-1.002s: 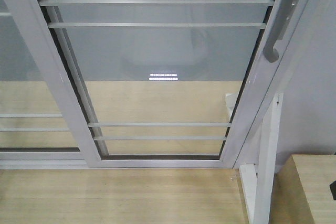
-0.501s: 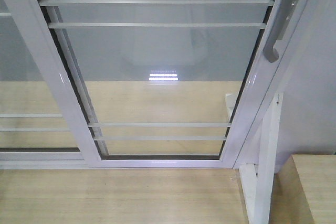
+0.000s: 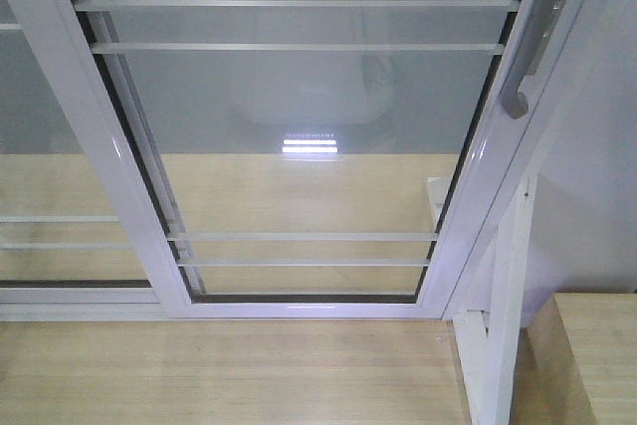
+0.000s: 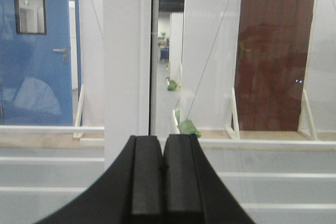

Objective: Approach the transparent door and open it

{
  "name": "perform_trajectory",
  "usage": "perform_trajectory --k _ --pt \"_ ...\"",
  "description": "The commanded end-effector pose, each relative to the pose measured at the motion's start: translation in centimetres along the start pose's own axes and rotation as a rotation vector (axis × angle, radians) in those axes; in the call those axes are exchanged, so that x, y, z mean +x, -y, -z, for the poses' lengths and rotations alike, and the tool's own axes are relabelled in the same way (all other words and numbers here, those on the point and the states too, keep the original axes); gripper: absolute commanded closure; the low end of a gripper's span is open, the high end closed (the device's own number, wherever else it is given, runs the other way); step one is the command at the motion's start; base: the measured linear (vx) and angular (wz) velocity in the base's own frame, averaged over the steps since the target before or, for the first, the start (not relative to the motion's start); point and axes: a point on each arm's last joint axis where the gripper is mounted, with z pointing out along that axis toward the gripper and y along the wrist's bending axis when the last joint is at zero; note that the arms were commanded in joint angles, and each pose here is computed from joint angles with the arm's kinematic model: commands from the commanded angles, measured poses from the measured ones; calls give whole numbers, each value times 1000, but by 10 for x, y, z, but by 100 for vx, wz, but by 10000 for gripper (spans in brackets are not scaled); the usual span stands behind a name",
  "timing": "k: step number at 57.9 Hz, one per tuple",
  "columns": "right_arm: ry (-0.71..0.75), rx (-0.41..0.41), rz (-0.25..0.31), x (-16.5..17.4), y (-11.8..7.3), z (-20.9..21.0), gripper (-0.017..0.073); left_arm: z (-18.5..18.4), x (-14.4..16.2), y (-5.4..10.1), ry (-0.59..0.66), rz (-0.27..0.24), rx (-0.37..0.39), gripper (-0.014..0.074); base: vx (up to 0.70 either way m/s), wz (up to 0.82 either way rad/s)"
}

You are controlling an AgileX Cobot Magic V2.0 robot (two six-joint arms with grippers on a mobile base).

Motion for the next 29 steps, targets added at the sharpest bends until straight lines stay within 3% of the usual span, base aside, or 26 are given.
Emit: perform_trajectory --k 1,10,22,29 --pt "76 0 12 -13 1 -7 500 -5 -13 2 76 6 11 553 0 0" --pt "33 -6 9 -7 0 -19 380 -7 -8 1 33 4 8 460 0 0" --pt "-63 -20 -154 10 -4 -45 110 -7 1 0 -69 3 0 259 0 0" --pt "-129 -26 -170 26 -7 -70 25 -6 6 0 -121 5 -5 194 0 0"
